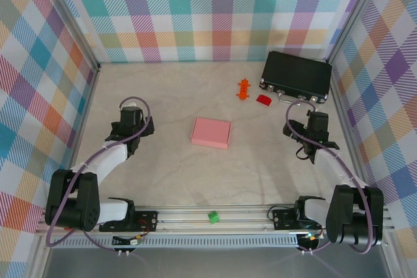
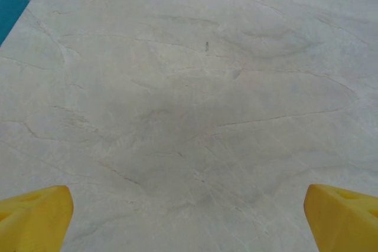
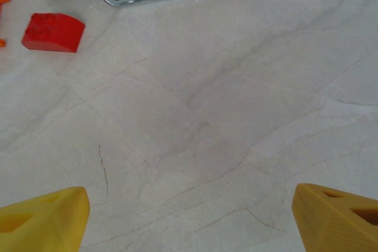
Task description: Fold the paper box
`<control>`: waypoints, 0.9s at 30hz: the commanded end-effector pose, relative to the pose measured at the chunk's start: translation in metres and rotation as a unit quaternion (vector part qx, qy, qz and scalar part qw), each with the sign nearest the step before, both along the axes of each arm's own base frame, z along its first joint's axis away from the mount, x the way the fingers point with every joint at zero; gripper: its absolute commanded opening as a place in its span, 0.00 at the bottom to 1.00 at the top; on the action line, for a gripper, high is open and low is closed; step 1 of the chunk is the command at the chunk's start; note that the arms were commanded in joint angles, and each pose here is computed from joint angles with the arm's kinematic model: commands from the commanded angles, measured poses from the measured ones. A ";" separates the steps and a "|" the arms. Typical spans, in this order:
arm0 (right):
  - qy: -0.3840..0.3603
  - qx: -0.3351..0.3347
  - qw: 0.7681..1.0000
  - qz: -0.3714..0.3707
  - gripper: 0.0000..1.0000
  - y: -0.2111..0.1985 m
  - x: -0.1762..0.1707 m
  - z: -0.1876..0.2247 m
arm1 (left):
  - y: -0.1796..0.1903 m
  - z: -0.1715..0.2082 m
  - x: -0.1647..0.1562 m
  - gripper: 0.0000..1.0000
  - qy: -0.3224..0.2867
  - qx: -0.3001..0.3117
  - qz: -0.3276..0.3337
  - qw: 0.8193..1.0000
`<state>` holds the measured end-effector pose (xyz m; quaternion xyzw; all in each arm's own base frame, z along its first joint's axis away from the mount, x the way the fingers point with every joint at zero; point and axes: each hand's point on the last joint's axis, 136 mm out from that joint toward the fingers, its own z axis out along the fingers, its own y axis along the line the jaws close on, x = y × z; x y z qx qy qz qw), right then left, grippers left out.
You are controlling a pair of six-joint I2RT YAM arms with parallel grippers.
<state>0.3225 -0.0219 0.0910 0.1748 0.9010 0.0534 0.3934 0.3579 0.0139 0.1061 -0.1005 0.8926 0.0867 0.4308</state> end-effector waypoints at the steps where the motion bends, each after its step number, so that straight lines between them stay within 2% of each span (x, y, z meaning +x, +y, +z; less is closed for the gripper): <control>1: -0.072 -0.012 0.997 0.032 0.89 0.005 0.013 0.019 | -0.011 0.002 0.014 1.00 -0.047 -0.015 -0.043 0.998; 8: -0.141 -0.038 0.985 0.090 0.91 0.017 0.021 0.031 | -0.027 -0.002 0.020 1.00 -0.103 -0.046 -0.101 0.989; 14: -0.198 -0.036 0.970 0.137 0.92 0.033 0.026 0.038 | -0.033 0.007 0.023 1.00 -0.160 -0.041 -0.132 0.977; 27: -0.242 -0.049 0.951 0.184 0.93 0.045 0.047 0.036 | -0.038 -0.013 0.035 1.00 -0.167 -0.047 -0.146 0.974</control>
